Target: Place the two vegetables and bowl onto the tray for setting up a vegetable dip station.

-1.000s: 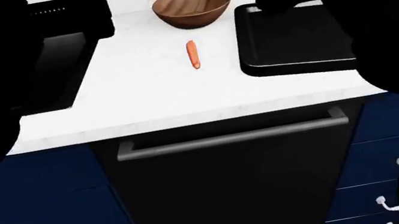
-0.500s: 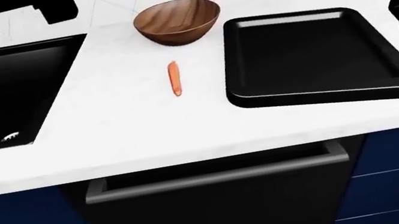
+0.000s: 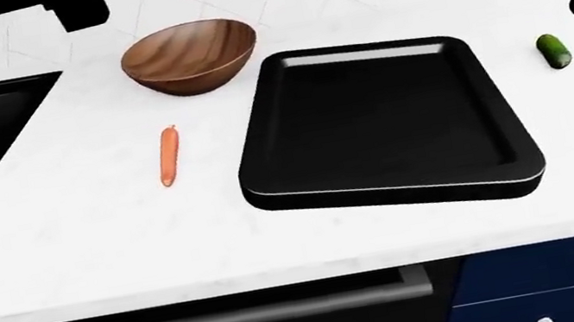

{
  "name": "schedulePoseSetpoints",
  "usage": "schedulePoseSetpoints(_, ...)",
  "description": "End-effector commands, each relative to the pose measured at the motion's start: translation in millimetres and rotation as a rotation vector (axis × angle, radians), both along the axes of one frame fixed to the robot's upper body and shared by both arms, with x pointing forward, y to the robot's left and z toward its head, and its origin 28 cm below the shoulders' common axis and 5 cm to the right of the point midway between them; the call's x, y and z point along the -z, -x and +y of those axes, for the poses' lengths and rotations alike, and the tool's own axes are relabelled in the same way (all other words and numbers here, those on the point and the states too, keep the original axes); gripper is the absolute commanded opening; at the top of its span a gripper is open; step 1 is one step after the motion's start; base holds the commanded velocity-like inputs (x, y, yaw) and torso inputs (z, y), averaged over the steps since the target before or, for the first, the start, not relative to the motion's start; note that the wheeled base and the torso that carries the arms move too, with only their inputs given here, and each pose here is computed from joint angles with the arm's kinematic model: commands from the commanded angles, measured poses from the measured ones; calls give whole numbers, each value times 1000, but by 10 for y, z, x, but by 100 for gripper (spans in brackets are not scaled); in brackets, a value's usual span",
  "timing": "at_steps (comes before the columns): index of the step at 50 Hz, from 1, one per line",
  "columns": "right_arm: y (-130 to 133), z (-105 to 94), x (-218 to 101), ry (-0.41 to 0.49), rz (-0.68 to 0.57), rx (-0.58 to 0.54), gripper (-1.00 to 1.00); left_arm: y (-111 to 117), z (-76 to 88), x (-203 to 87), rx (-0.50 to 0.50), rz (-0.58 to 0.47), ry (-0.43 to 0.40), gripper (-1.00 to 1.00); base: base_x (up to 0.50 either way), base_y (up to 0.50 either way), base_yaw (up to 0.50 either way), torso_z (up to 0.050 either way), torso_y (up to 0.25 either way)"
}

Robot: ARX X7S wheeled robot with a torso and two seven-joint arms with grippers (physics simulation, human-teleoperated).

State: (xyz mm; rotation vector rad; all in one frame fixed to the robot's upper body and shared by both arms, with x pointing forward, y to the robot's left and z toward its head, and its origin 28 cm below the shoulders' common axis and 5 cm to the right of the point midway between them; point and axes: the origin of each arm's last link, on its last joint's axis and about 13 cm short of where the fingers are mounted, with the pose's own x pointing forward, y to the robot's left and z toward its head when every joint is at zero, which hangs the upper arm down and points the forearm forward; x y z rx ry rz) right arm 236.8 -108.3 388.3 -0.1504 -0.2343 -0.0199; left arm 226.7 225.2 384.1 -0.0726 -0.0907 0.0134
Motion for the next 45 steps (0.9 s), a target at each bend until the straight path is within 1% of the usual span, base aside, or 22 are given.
schedulePoseSetpoints(1, 2, -1, 2, 13, -4, -12, 100, -4, 8, 0, -2, -1, -1, 100, 500, -164, 0, 0, 0)
schedulePoseSetpoints(10, 6, 0, 4, -3, 11, -8, 100, -11, 9, 4, -3, 1, -1, 100, 473, -194, 0, 0, 2)
schedulePoseSetpoints(22, 4, -6, 6, -1, 18, 3, 100, -11, 23, -10, -8, -3, 4, 100, 10, -499, 0, 0, 3)
schedulePoseSetpoints(24, -9, -10, 7, 7, -3, 18, 100, -12, 24, -9, -8, -3, 4, 100, 0, -500, 0, 0, 0)
schedulePoseSetpoints(25, -25, -1, 10, 28, 1, 23, 100, -13, 27, -8, -9, -3, 4, 100, 0, 0, 0, 0, 0)
schedulePoseSetpoints(27, -9, 16, 0, 49, -3, -5, 100, -11, 29, -10, -11, -4, 5, 100, 0, 0, 0, 0, 0)
schedulePoseSetpoints(29, -4, 19, 6, 53, -4, -6, 100, -7, 33, -14, -12, -5, 6, 100, 500, -1, 0, 0, 0)
schedulePoseSetpoints(41, -7, 5, 18, 36, -3, 3, 100, -11, 41, -11, -16, -5, 8, 100, 500, 0, 0, 0, 0)
schedulePoseSetpoints(45, -10, 1, 10, 30, -3, 18, 100, -15, 42, -9, -15, -4, 9, 100, 146, 0, 0, 0, 9)
